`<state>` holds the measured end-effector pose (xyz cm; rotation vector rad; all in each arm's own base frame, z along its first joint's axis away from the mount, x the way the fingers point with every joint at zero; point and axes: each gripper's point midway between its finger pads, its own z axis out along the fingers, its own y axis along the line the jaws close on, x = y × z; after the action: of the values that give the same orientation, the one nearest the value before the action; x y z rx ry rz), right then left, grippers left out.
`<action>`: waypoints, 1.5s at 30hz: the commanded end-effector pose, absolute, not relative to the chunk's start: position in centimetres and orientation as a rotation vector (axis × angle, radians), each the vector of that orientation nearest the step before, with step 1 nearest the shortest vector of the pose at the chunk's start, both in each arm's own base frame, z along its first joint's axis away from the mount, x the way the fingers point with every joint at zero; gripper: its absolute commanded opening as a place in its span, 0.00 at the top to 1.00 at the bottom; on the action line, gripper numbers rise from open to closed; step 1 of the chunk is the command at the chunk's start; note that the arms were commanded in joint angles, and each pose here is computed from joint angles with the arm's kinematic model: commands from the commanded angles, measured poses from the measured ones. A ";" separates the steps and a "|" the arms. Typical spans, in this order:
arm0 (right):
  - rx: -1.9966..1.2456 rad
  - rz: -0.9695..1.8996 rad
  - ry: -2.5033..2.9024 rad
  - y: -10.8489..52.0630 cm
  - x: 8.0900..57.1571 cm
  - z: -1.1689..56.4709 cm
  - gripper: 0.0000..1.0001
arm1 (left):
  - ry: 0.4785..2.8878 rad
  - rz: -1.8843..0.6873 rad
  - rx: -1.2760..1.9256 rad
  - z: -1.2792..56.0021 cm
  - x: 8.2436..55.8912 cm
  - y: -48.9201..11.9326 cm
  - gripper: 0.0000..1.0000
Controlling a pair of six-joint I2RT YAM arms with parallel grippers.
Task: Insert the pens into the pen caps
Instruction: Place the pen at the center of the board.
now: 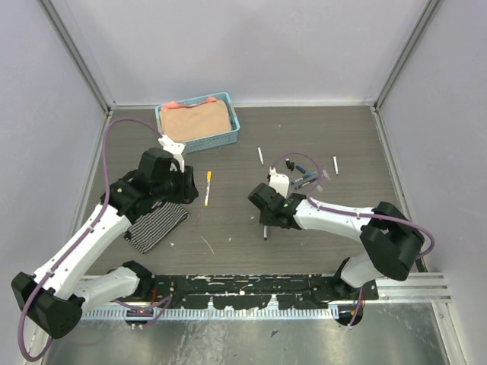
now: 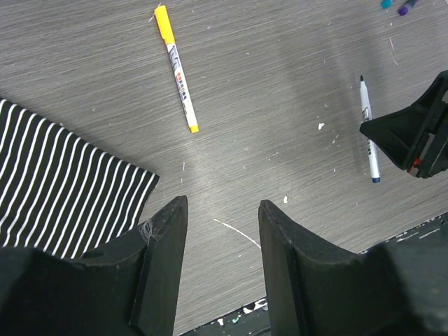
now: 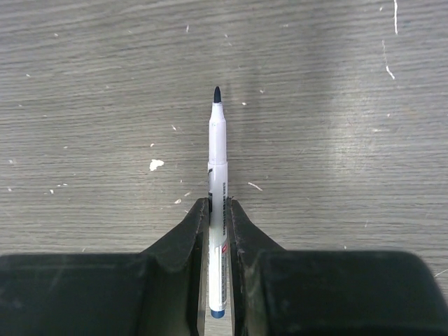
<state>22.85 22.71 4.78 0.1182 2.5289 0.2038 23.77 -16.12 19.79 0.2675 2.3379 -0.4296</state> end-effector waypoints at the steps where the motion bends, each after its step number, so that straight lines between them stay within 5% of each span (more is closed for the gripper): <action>1: 0.203 0.150 2.490 22.5 23.3 4.5 0.94 | 2.308 -0.449 0.269 20.3 23.9 -16.2 0.49; 13: 0.170 0.097 2.529 22.4 22.6 2.9 0.88 | 2.333 -0.446 0.259 19.7 23.9 -16.3 0.49; 23: 0.167 0.159 2.534 23.2 22.5 3.0 0.66 | 2.360 -0.415 0.237 19.1 24.0 -15.9 0.48; 35: 0.033 0.583 2.335 26.0 24.2 10.7 0.58 | 2.398 -0.517 0.230 18.1 23.1 -18.5 0.36; 45: 0.387 0.760 2.140 15.9 27.2 14.7 0.58 | 2.393 -0.455 0.203 16.9 21.7 -23.1 0.35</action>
<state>26.82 17.72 11.72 0.3538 2.2500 0.6507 21.01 -21.30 16.25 0.3047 2.4627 -0.4633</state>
